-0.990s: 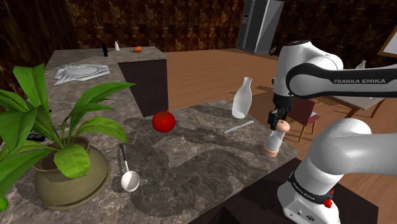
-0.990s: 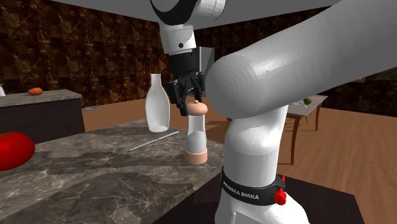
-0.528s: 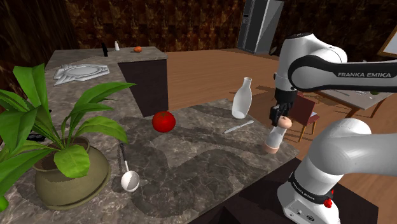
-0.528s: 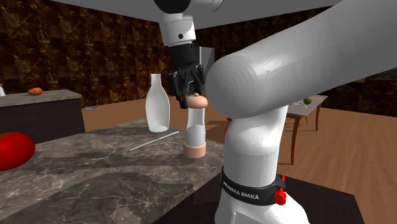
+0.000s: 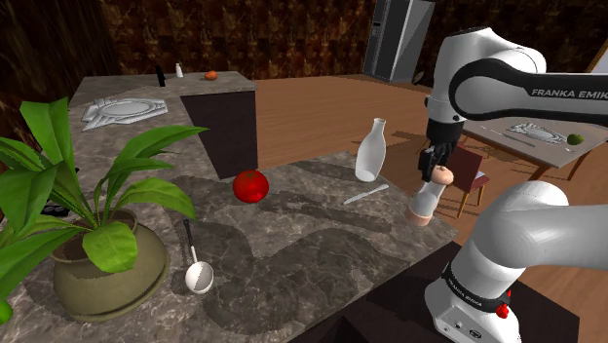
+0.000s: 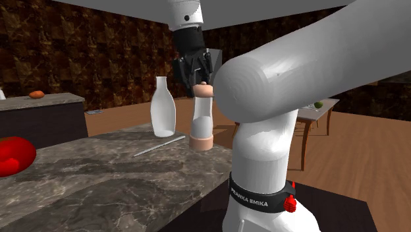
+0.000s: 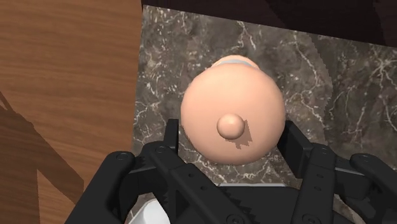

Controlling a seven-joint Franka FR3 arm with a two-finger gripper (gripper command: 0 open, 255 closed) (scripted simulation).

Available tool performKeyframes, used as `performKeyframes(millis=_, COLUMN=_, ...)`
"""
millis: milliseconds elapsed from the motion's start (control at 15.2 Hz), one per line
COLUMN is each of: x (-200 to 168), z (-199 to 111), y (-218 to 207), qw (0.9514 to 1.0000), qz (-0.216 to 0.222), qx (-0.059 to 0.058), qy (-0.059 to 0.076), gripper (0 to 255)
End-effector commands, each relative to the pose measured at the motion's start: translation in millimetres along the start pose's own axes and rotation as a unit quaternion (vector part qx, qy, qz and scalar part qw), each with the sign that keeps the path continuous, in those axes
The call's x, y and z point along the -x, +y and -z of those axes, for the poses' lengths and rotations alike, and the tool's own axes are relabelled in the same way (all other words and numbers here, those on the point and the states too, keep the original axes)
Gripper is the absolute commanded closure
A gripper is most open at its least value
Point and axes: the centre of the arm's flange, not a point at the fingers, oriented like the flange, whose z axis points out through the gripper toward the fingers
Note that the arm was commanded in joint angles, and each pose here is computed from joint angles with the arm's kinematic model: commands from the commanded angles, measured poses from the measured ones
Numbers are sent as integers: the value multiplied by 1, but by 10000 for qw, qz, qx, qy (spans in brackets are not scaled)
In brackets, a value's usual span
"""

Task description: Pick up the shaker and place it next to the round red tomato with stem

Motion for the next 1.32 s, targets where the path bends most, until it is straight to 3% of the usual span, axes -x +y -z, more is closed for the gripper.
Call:
performKeyframes(millis=0, x=1, z=11, y=2, qw=10000, qz=0, qx=0, qy=-1, gripper=255)
performKeyframes(millis=1254, x=11, z=110, y=18, qw=10000, qz=0, qx=0, qy=-1, gripper=255)
